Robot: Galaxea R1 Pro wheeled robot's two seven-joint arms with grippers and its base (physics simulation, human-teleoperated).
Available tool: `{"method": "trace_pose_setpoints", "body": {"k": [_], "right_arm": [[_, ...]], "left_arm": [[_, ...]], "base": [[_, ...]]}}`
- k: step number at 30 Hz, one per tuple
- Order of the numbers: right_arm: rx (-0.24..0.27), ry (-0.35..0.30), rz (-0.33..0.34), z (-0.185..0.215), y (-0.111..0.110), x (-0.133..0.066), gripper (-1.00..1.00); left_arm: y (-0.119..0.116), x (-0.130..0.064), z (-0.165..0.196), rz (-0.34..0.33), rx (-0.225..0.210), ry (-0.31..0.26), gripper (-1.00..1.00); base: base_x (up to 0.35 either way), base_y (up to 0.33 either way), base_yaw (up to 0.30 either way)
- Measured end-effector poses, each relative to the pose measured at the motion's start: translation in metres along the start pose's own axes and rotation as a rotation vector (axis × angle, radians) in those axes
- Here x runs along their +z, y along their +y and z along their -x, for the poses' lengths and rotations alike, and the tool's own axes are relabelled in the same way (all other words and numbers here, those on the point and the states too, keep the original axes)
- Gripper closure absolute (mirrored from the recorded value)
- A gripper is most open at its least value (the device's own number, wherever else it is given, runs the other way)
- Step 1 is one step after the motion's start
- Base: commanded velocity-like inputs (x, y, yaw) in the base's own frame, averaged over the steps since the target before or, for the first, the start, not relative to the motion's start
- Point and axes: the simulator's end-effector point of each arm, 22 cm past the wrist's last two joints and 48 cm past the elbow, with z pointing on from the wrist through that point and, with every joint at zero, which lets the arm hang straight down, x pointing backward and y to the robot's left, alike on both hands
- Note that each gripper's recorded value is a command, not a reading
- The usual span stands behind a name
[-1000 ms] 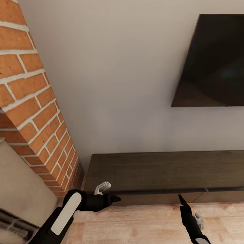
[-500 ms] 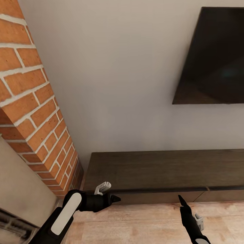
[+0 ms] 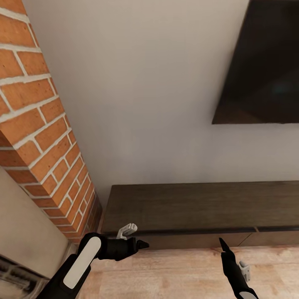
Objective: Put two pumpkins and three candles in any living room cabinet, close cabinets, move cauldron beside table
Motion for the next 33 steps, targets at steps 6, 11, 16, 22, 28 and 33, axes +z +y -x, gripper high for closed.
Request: {"method": "trace_pose_setpoints", "body": {"k": [6, 11, 16, 22, 28, 33], "right_arm": [[-0.008, -0.013, -0.002, 0.0, -0.01, 0.004, -1.0], [-0.013, -0.01, -0.006, -0.003, -0.02, 0.006, -1.0], [-0.018, -0.005, 0.018, -0.005, -0.022, 0.011, -1.0], [-0.013, 0.002, 0.087, -0.009, -0.017, 0.014, -1.0], [-0.01, 0.004, 0.092, -0.012, -0.027, 0.017, -1.0], [-0.011, 0.005, 0.091, -0.014, -0.037, 0.019, -1.0]], "left_arm": [[0.007, 0.007, -0.002, 0.0, 0.0, 0.0, -1.0], [0.014, 0.014, -0.003, 0.001, 0.0, 0.0, -1.0], [0.02, 0.02, -0.005, 0.001, 0.002, 0.0, -1.0], [0.027, 0.028, -0.008, 0.0, 0.002, 0.001, -1.0], [0.035, 0.036, -0.01, 0.002, 0.002, 0.0, -1.0], [0.04, 0.043, -0.013, 0.001, 0.006, 0.004, -1.0]], "base": [[0.0, 0.0, 0.0], [0.0, 0.0, 0.0], [0.0, 0.0, 0.0], [0.0, 0.0, 0.0], [0.0, 0.0, 0.0], [0.0, 0.0, 0.0]]}}
